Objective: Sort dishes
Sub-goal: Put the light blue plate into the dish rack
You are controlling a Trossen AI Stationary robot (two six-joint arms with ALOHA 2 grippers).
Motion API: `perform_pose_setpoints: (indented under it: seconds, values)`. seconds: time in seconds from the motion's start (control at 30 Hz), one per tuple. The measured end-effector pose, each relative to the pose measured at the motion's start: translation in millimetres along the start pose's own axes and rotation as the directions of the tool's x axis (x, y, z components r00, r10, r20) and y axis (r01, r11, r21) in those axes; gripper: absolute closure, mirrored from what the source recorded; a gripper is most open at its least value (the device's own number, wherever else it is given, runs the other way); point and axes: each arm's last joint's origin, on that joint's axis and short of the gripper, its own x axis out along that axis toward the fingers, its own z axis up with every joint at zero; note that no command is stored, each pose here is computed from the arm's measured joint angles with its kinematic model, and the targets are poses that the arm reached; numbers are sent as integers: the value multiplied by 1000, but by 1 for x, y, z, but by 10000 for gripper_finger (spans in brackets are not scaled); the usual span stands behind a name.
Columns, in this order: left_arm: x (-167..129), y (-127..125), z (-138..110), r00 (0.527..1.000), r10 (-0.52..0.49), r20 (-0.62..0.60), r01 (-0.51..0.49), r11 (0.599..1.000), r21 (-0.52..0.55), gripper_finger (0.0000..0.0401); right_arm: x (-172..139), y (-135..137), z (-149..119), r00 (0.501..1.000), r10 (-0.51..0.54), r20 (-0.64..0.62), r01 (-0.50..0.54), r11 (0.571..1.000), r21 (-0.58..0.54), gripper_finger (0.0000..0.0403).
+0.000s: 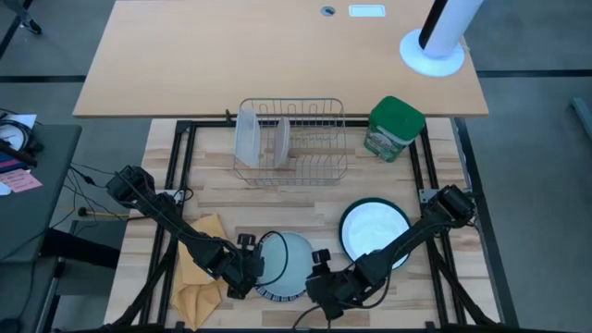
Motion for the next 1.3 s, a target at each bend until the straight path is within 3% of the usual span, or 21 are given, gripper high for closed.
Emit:
perform_pose_setpoints:
  seconds: [0.3,0.57,0.7,0.97,1.3]
  values:
    - [1,4,1,1000,6,-2,-6,1000,-9,287,10,-6,-1,1000,18,-24,-19,1000,-8,246]
    - [2,8,4,1000,14,4,-14,1000,-24,287,28,-6,-9,996,28,-81,-34,996,-80,254]
    - [2,9,4,1000,17,0,-17,1000,-25,287,29,-9,-8,997,26,-79,-32,997,-71,284]
    - [2,9,4,1000,12,-2,-12,1000,-23,287,27,-9,-7,997,39,-71,-43,997,-66,390]
    - [2,9,4,1000,18,-2,-18,1000,7,287,27,-7,-4,997,69,-43,-71,996,-53,394]
